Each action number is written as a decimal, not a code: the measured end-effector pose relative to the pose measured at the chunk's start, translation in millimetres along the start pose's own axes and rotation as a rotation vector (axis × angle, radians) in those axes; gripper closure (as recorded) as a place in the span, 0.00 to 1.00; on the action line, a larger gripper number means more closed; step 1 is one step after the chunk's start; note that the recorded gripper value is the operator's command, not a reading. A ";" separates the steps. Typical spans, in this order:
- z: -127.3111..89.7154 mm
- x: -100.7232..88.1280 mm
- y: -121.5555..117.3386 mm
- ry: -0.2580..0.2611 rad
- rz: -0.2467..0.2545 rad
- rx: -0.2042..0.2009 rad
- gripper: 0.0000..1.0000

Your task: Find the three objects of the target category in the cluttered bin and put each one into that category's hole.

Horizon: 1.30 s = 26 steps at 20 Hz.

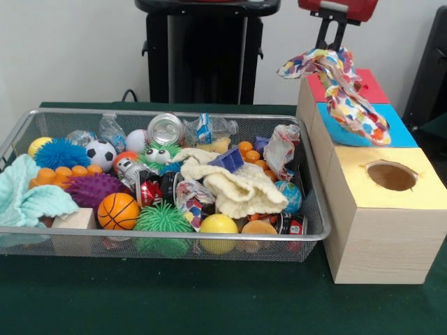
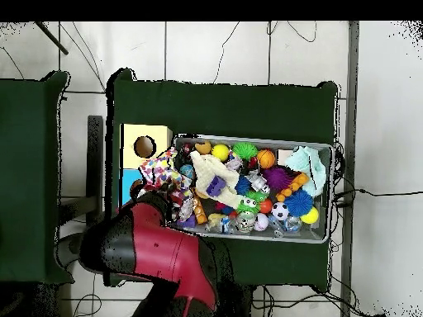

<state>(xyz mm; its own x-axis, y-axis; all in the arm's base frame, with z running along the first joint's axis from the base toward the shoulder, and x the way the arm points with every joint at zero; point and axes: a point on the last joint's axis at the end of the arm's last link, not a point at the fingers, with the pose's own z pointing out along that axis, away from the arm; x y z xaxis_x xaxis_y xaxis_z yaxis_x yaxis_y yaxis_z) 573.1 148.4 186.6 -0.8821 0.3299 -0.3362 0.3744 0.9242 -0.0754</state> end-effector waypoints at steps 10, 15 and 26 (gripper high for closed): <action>6.7 -6.1 6.0 -0.001 0.074 -0.009 1.00; 12.8 -7.3 5.5 -0.009 0.087 -0.007 1.00; 26.0 -3.1 12.4 -0.008 0.111 -0.005 1.00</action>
<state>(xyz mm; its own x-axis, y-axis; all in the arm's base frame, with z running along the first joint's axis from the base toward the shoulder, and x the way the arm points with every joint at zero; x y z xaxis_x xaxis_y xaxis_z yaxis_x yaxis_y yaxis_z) 587.9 153.8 162.3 -0.8331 0.4284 -0.3500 0.4678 0.8832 -0.0324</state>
